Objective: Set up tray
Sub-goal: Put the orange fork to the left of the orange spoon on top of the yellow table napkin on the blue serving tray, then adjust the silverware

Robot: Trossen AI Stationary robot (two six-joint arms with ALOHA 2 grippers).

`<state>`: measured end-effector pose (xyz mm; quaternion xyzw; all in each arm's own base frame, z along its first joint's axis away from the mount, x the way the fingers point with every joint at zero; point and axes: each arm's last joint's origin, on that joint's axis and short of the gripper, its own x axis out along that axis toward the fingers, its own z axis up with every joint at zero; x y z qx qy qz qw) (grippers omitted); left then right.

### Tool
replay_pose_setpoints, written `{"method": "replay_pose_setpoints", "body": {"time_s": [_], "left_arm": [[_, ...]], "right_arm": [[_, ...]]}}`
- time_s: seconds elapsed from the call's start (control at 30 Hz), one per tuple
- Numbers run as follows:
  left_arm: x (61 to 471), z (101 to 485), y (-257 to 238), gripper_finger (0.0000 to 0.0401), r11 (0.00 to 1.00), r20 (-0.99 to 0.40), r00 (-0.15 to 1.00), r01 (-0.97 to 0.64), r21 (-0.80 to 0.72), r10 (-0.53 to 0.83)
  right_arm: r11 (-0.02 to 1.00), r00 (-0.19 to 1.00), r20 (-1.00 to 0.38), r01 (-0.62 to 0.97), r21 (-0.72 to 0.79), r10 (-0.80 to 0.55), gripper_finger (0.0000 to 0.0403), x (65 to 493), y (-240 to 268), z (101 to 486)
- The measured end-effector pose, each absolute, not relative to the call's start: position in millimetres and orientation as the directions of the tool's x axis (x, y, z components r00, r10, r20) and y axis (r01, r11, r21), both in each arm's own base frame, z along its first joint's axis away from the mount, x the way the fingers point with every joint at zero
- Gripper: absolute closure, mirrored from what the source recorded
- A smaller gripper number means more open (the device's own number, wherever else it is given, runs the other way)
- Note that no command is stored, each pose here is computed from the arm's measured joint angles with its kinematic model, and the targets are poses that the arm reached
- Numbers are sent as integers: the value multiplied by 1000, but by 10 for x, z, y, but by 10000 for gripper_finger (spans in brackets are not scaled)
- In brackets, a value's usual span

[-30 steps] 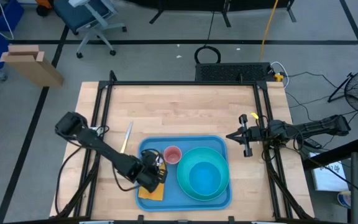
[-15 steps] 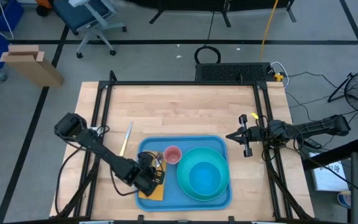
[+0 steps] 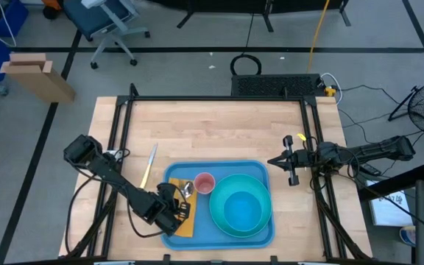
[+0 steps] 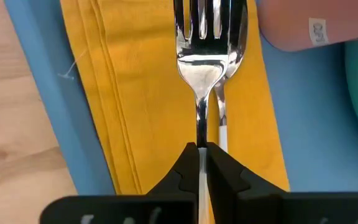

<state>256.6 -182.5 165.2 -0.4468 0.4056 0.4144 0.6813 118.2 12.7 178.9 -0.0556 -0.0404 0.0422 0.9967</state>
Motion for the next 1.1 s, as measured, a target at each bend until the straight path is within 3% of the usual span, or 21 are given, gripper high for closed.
{"method": "replay_pose_setpoints", "body": {"time_s": [0.43, 0.67, 0.9, 1.1], "left_arm": [[2608, 1653, -1764, 339, 265, -923, 322, -927, -264, 209], [2628, 1657, -1786, 336, 280, -919, 345, -916, -286, 191], [2774, 1674, -1886, 335, 361, -865, 486, -834, -417, 124], [2769, 1460, -1941, 340, 394, -900, 417, -854, -340, 126]], "right_arm": [[990, 993, 79, -79, -114, 88, 403, 1182, 127, 1793], [990, 993, 79, -80, -114, 89, 403, 1182, 127, 1792], [990, 993, 80, -79, -114, 89, 403, 1182, 127, 1793], [992, 993, 83, -80, -102, 89, 403, 1181, 127, 1796]]}}
